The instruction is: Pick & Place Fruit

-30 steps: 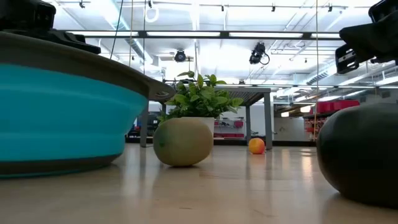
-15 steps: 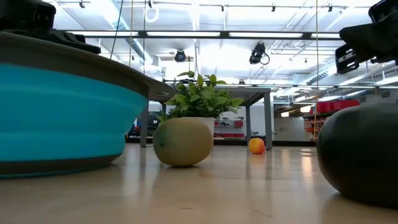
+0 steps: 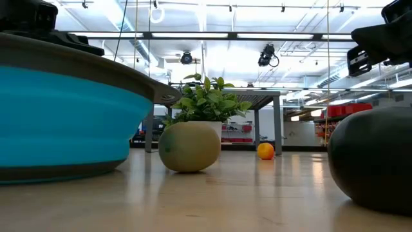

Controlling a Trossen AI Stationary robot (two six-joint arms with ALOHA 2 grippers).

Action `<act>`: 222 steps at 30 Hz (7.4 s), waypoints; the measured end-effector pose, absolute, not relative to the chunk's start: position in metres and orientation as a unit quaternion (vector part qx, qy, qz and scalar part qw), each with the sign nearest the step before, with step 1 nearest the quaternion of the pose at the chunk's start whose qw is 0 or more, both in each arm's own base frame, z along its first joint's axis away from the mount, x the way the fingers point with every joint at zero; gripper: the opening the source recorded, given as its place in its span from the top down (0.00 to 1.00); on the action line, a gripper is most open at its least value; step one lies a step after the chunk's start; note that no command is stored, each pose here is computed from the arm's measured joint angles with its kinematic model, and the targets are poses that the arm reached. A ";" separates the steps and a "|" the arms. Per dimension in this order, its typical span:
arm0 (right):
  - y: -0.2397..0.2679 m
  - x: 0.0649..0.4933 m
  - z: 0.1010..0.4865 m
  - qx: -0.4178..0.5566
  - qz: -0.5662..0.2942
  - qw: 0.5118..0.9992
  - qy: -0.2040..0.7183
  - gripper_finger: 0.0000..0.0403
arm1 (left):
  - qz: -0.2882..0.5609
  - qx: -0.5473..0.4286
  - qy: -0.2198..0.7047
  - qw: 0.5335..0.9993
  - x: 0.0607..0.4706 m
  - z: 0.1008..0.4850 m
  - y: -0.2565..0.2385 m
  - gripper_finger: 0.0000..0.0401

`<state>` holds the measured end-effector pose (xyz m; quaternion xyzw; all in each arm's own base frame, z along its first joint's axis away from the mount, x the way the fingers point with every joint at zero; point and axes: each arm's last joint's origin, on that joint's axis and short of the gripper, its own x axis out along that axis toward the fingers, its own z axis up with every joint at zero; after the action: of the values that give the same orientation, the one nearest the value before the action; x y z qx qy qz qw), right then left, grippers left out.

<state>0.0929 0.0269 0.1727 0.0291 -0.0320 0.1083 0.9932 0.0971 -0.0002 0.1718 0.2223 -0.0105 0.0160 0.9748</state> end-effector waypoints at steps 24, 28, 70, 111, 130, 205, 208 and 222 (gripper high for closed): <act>0.027 0.093 0.173 0.029 0.108 0.993 -0.032 0.96 | 0.016 0.222 -0.010 0.975 0.097 0.172 0.000 0.96; 0.027 0.093 0.173 0.029 0.109 0.993 -0.032 0.96 | 0.016 0.222 -0.011 0.975 0.097 0.172 0.000 0.96; 0.027 0.093 0.174 0.031 0.109 0.993 -0.038 0.96 | -0.048 0.111 -0.048 0.992 0.097 0.177 -0.004 0.96; 0.024 0.113 0.182 -0.022 -0.058 0.996 -0.064 0.96 | 0.001 -0.147 0.079 0.986 0.149 0.228 -0.016 0.57; 0.026 0.120 0.172 -0.111 -0.057 0.992 -0.011 0.96 | 0.074 -0.155 0.569 0.804 0.247 0.244 -0.067 0.46; 0.026 0.120 0.172 -0.170 -0.057 0.984 -0.009 0.96 | 0.075 -0.228 0.533 0.812 0.259 0.289 -0.026 0.95; 0.026 0.120 0.172 -0.170 -0.057 0.984 -0.009 0.96 | 0.079 -0.225 0.497 0.834 0.264 0.313 -0.005 0.95; 0.026 0.120 0.172 -0.170 -0.058 0.984 -0.010 0.96 | 0.247 -0.272 0.351 0.862 0.252 0.362 0.118 0.94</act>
<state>0.1199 0.0258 0.1725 -0.1698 -0.0096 -0.0577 0.9837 0.2517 0.1179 0.3615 -0.2716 0.3507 0.2470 0.8615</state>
